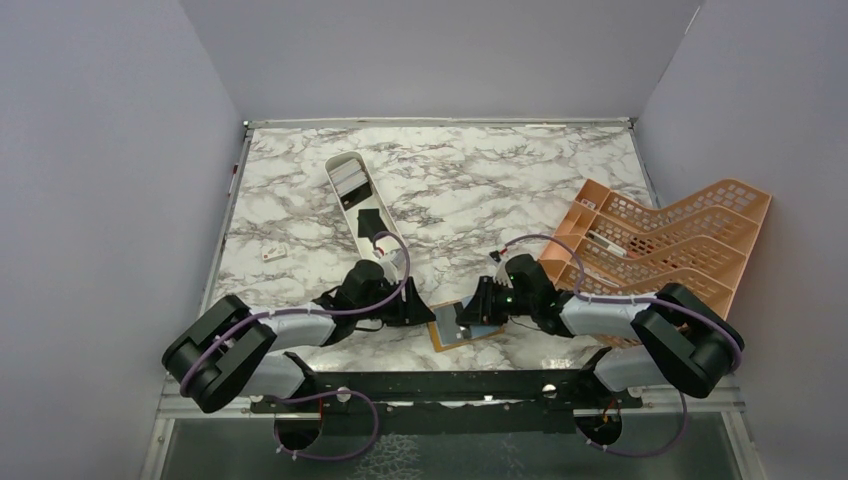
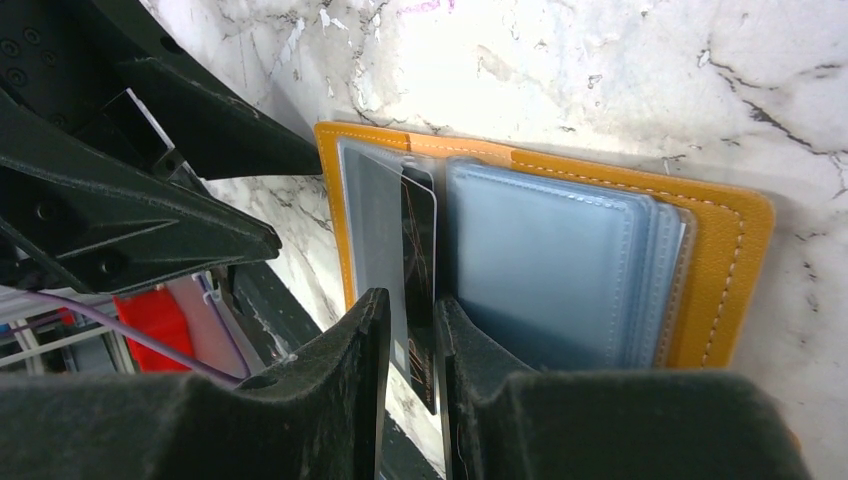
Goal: Put the credit cards into the card holder
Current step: Insert the credit card into the card holder.
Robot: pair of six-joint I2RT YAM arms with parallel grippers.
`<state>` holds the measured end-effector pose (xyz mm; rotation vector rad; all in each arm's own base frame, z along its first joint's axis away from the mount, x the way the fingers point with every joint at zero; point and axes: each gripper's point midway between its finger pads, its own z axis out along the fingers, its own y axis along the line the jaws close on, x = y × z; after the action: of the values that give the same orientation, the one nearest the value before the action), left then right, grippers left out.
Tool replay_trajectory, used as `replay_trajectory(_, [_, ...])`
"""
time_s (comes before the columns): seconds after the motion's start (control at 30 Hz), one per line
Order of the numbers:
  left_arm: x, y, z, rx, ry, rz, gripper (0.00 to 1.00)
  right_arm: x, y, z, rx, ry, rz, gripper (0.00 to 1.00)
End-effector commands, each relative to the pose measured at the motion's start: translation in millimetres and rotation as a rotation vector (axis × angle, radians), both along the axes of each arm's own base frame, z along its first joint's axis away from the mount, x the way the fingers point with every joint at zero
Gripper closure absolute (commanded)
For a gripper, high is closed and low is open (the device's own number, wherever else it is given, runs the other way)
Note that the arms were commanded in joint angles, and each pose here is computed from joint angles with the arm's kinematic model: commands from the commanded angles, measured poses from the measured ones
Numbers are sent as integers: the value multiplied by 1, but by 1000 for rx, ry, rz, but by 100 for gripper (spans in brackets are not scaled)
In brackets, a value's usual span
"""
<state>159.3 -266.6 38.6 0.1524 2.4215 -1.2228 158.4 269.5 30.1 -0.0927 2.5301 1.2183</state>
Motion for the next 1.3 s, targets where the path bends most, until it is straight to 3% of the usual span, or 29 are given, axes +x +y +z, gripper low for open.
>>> replay_trajectory(0.0, [7,-2,-6,0,-5,29,45,-3,1,1,29,0,8,72])
replay_trajectory(0.2, [7,-13,1,-63,12,22,45,-2,-1,-3,2,3,0,68])
replay_trajectory(0.4, [8,-22,16,-122,-12,6,53,5,-15,-5,-88,-19,-51,59])
replay_trajectory(0.83, [3,-39,23,-173,-9,-46,63,17,-30,1,-217,-69,-101,50])
replay_trajectory(1.27, [-1,-35,6,-134,20,-42,64,19,-34,17,-222,-91,-115,53])
